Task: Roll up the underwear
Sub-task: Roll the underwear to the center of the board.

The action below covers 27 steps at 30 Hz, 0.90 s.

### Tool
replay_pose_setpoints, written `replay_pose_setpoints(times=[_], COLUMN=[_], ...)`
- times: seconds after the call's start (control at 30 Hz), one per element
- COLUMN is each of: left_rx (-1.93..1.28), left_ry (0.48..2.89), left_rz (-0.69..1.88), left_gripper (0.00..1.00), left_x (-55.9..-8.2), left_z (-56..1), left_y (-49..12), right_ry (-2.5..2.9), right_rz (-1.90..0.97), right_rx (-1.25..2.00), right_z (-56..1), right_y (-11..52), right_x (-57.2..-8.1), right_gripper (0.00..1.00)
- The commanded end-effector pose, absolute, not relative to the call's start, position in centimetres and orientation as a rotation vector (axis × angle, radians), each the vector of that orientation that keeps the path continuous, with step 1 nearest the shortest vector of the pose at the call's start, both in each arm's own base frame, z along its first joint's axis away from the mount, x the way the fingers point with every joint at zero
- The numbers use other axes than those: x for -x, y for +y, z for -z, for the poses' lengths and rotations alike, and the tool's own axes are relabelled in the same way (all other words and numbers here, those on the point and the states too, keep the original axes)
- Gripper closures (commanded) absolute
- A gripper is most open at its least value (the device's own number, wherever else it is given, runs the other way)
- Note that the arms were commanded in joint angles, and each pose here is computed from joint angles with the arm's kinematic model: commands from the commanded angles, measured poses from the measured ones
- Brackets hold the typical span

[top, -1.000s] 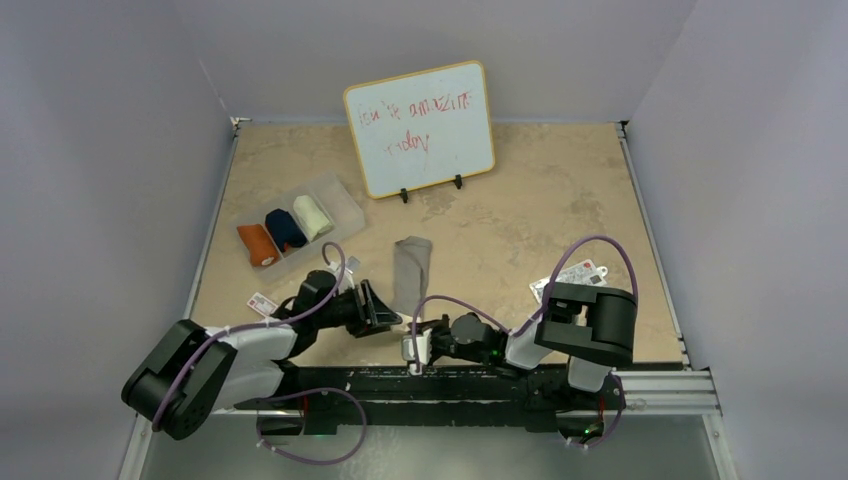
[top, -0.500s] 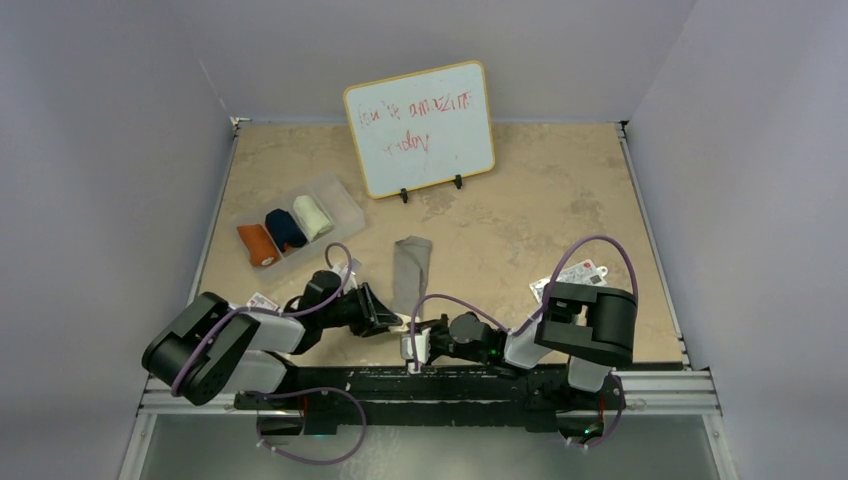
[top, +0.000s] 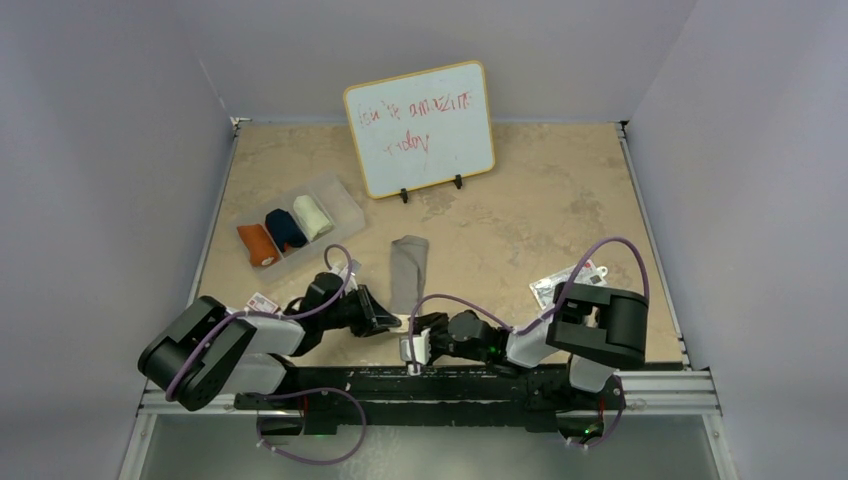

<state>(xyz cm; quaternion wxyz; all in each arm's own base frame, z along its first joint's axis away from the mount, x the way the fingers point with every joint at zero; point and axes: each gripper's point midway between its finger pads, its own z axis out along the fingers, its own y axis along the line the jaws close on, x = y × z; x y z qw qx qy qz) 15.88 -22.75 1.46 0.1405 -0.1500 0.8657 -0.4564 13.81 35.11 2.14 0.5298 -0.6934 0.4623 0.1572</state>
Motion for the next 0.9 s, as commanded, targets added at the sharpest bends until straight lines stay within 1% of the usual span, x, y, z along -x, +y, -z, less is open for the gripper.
replay_pose_setpoints(times=[0.0,0.2,0.3,0.47,0.57,0.6,0.67,0.7,0.77,0.87], left_rx=[0.466,0.45,0.44,0.428,0.43,0.433,0.445,0.453,0.458,0.468], left_ry=[2.569,2.576,2.578,2.581,2.58,2.579,2.574,2.567,2.562,2.546], left_rz=[1.174,1.188,1.194,1.2,1.201,1.201,1.192,1.183,1.167,1.127], left_gripper=[1.0,1.0,1.0,1.0,1.0,0.99,0.89,0.82,0.74,0.6], left_x=[-15.6,-15.6,-15.5,-15.4,-15.4,-15.3,-15.3,-15.4,-15.4,-15.5], left_z=[0.6,0.4,0.3,0.3,0.3,0.3,0.3,0.2,0.0,-0.3], left_y=[-21.3,-21.4,-21.5,-21.5,-21.5,-21.4,-21.2,-21.1,-20.8,-20.2], right_ry=[1.104,1.067,1.081,1.101,1.094,1.09,1.099,1.119,1.162,1.191], right_rz=[-0.35,-0.351,-0.297,-0.241,-0.243,-0.265,-0.347,-0.392,-0.5,-0.664], right_rx=[1.774,1.812,1.798,1.735,1.682,1.677,1.678,1.681,1.685,1.655], right_z=[-0.8,-0.3,-0.1,-0.4,-1.2,-1.3,-1.5,-1.6,-2.0,-3.2], right_y=[34.4,34.6,34.3,34.4,34.7,34.9,35.3,35.5,36.2,36.8], right_x=[-13.2,-12.8,-13.6,-14.8,-15.2,-14.9,-13.9,-13.4,-12.2,-10.3], right_gripper=[0.6,0.61,0.66,0.82,0.98,1.0,1.0,1.0,1.0,1.0])
